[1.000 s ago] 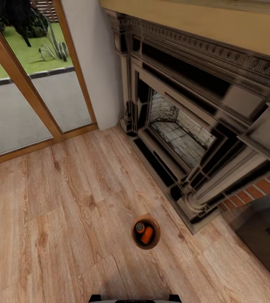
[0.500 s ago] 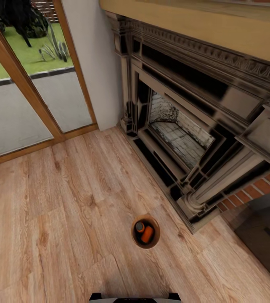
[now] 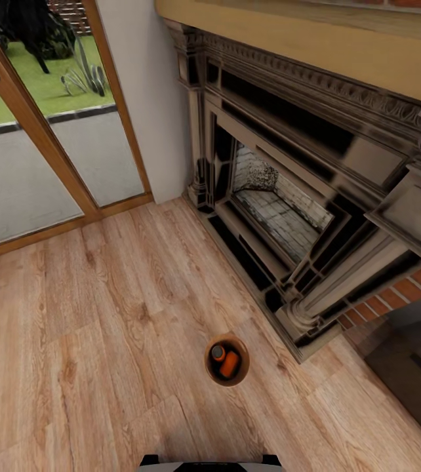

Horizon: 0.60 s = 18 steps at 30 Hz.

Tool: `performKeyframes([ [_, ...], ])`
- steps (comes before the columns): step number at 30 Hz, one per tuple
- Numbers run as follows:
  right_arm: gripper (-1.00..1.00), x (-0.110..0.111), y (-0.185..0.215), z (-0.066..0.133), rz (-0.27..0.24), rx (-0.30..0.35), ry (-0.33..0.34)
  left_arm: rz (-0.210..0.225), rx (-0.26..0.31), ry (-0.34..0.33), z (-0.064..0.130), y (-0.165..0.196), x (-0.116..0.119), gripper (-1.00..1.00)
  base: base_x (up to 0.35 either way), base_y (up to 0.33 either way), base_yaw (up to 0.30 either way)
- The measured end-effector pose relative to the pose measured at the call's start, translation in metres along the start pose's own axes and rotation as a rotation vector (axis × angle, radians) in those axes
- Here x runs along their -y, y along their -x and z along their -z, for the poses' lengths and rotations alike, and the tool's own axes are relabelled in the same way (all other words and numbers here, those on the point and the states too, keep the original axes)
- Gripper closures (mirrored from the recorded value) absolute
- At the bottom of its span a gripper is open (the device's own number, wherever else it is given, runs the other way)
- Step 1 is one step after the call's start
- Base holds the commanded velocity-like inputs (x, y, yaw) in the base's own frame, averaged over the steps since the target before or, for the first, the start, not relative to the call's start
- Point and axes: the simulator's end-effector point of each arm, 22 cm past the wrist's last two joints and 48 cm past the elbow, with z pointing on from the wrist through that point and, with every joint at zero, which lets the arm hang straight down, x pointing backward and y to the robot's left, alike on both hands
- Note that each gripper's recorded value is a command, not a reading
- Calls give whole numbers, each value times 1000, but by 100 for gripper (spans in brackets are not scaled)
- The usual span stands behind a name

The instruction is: Put the three can of soda from the living room inside the tash can in the kitchen.

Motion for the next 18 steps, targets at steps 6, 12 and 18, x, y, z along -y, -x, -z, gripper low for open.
performKeyframes([
  [6, -100, 0, 0, 0, 0, 0, 0, 3, 1, 4, 0, 1, -1, -100, 0, 0, 0],
  [12, -100, 0, 0, 0, 0, 0, 0, 6, 1, 1, 0, 0, 2, -100, 0, 0, 0],
  [18, -100, 0, 0, 0, 0, 0, 0, 11, 0, -7, 0, -1, 9, -100, 0, 0, 0],
])
